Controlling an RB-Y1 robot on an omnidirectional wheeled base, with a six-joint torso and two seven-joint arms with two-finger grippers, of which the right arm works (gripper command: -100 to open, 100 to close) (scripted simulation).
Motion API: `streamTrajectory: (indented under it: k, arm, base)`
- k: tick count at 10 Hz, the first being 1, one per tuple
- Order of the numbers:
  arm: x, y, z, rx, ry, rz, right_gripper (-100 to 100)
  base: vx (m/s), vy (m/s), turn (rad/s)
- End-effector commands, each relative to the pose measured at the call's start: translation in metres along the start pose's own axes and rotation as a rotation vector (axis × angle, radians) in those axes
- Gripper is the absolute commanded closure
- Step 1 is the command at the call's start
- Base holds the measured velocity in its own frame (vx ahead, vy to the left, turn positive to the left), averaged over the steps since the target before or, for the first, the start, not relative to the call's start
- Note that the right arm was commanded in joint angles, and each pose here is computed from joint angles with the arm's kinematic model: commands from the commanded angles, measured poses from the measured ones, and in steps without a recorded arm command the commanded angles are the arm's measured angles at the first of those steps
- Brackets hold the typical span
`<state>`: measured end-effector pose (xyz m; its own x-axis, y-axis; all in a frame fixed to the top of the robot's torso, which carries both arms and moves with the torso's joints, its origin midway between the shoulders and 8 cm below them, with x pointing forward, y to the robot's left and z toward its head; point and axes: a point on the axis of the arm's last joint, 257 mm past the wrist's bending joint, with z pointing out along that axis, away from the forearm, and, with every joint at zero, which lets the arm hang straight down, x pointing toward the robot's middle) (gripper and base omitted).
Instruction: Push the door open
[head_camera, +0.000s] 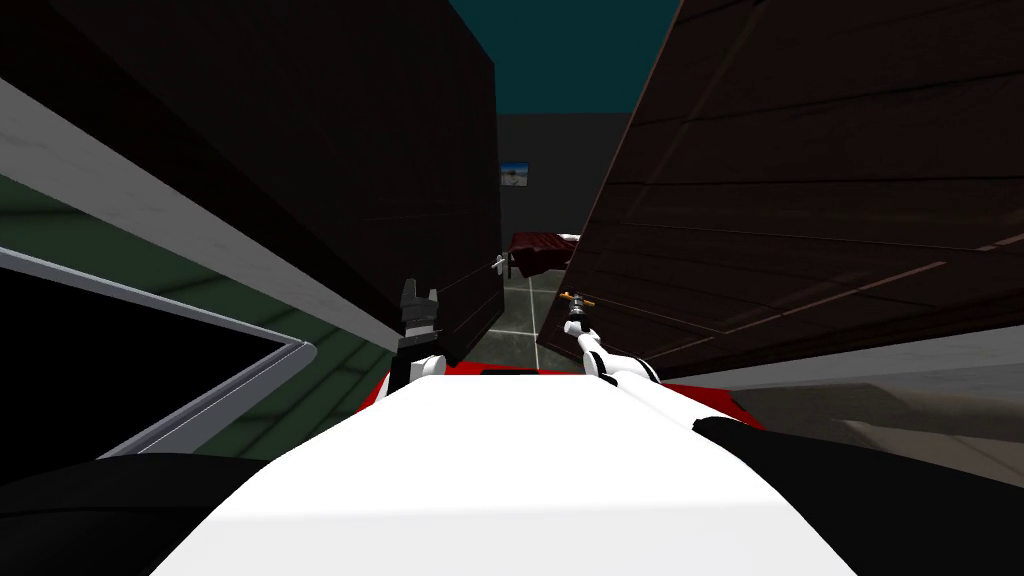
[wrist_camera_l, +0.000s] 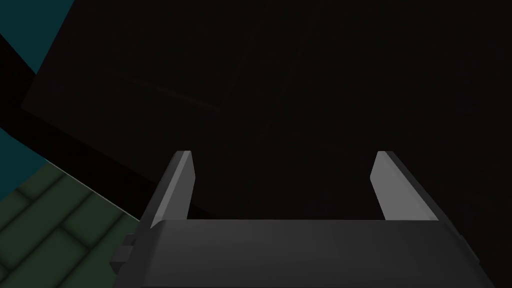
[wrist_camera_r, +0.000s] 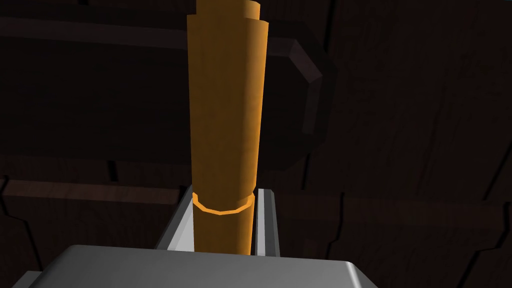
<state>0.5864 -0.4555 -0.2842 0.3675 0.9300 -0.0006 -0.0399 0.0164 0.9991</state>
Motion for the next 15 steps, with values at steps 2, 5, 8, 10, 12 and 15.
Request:
streamTrajectory:
  k: [2, 5, 8, 10, 12, 15]
  arm:
    - [-0.0131, 0.0096, 0.0039, -0.019, -0.034, -0.007, 100]
    - [-0.0163, 0.0082, 0.0043, -0.014, -0.07, -0.008, 100]
    - [-0.0187, 0.0061, 0.0041, -0.007, -0.103, -0.007, 100]
    - [-0.0199, 0.0043, 0.0037, -0.001, -0.123, -0.007, 100]
    - [-0.0208, 0.0024, 0.0031, 0.006, -0.141, -0.007, 100]
    - [-0.0214, 0.0004, 0.0025, 0.013, -0.158, -0.006, 100]
  base:
    - [0.086, -0.001, -0.019]
    - [0.071, 0.002, -0.03]
    - [0.092, -0.005, -0.036]
    - [0.109, -0.001, -0.041]
    - [0.109, 0.0, -0.037]
    - [0.051, -0.006, -0.014]
